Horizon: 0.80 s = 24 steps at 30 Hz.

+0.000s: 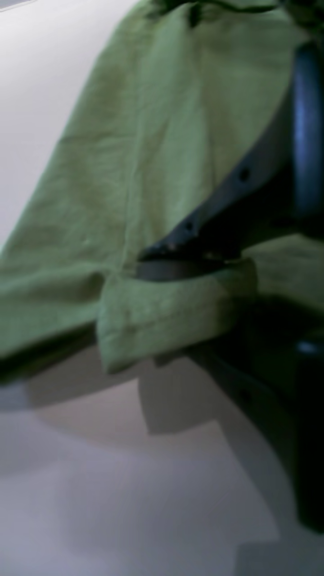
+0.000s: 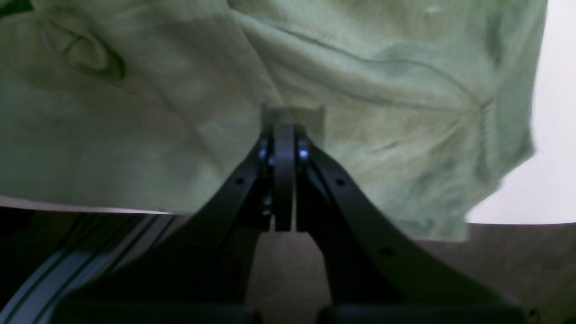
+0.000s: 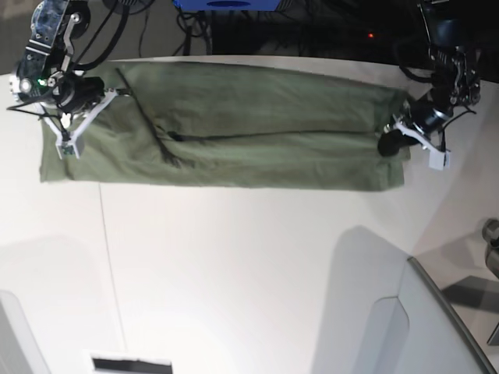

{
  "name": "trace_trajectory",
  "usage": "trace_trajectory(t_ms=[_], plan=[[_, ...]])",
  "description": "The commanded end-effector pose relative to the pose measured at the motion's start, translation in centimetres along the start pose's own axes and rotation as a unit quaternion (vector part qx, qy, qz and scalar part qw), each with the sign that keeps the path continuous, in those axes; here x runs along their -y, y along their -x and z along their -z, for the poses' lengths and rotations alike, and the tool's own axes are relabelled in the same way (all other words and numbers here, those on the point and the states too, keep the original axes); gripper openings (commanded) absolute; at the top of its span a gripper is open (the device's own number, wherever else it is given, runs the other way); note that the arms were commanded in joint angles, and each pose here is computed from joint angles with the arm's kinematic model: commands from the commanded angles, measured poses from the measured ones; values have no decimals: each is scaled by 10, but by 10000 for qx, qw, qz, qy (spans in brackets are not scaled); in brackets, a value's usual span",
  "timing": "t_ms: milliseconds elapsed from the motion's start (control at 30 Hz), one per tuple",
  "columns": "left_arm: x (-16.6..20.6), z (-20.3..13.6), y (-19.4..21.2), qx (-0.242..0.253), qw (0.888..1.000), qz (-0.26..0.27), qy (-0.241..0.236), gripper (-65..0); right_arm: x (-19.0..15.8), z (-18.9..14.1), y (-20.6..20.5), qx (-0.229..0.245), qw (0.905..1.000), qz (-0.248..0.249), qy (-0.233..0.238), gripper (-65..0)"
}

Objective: Layout the t-shirt on the table in an organized manner, then fold the t-shirt properly
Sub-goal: 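Fold the strip end at the left gripper inward toward the right gripper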

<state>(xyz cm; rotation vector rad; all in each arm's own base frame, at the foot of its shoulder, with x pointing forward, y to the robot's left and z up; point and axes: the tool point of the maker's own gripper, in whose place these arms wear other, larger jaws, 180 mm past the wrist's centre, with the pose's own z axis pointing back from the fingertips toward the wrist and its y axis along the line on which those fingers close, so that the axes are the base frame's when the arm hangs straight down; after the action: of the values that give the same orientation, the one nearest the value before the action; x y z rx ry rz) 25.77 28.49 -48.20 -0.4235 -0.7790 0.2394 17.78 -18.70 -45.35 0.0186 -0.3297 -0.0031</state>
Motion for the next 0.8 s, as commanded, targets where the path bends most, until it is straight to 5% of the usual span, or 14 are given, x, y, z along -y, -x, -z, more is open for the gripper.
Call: trace_trajectory(t_ms=[0, 367, 533, 767], plan=[[-10, -6, -24, 245, 9995, 143, -107, -650, 1, -3, -9, 164, 9999, -35, 13, -642], [-27, -41, -81, 416, 9909, 1219, -400, -650, 1, -3, -10, 172, 9998, -31, 7, -642], [1, -48, -59, -128, 9587, 2742, -741, -650, 0, -4, -11, 187, 9998, -31, 7, -642], [63, -26, -10, -769, 9143, 3859, -960, -650, 1, -4, -14, 218, 9998, -36, 13, -642]])
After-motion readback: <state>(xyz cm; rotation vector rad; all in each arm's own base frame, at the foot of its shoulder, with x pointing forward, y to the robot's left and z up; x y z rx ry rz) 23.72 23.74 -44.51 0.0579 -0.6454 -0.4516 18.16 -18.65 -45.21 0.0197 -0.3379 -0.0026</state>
